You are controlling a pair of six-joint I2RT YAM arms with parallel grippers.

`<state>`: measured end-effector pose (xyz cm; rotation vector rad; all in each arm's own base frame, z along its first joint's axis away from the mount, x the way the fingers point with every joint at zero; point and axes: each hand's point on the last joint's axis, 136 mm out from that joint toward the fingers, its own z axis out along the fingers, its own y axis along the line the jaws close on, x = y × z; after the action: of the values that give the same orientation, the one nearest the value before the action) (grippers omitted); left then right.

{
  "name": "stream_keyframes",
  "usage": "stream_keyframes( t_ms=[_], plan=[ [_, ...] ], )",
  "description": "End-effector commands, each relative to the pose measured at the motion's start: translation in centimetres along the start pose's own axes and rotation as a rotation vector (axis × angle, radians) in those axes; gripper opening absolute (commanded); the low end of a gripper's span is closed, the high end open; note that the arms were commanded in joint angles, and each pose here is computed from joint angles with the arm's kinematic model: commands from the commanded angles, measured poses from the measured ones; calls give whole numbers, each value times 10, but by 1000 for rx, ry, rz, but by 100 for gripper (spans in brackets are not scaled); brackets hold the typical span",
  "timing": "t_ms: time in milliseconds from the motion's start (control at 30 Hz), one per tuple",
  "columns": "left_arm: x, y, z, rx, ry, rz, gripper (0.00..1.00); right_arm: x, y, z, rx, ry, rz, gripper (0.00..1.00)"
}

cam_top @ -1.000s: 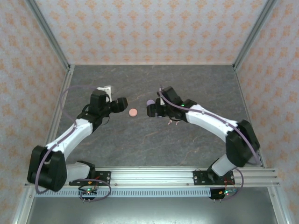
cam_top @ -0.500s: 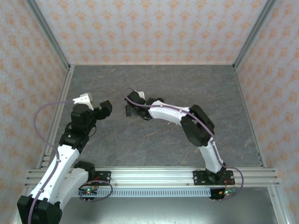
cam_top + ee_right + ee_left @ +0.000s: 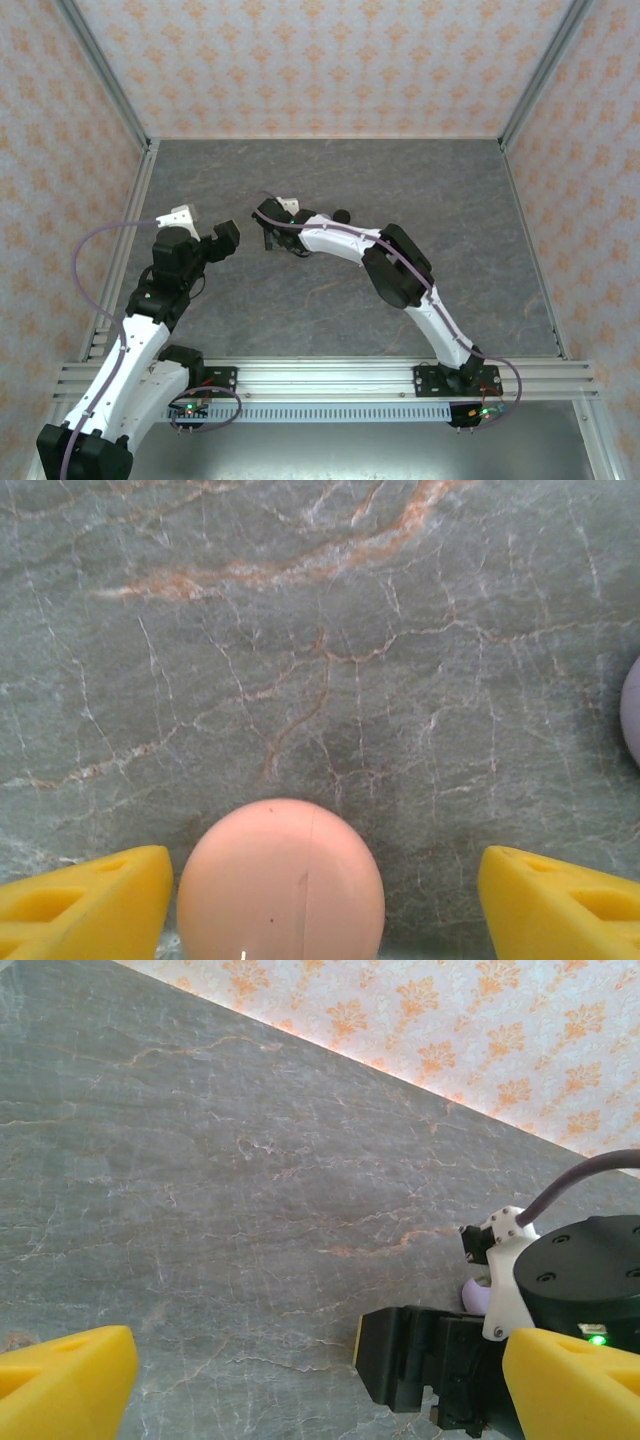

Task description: Insert the wireless bluetooth earbuds into the charging case

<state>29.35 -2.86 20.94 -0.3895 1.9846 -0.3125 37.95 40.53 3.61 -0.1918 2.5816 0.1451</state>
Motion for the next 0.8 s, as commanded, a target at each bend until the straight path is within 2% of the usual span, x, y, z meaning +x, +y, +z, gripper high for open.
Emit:
stream_keyframes(
  t_ms=[0, 400, 633, 767],
  plan=[
    [-1, 8, -2, -33, -14, 11, 94, 11, -5, 4, 46, 32, -28, 77],
    [-1, 7, -1, -33, -13, -1, 94, 25, -2, 10, 15, 83, -67, 65],
    [0, 5, -2, -22, -3, 2, 95, 17, 6, 5, -26, 55, -121, 50],
    [1, 1, -2, -2, 11, 13, 95, 3, 7, -15, -77, -29, -157, 49]
  ],
)
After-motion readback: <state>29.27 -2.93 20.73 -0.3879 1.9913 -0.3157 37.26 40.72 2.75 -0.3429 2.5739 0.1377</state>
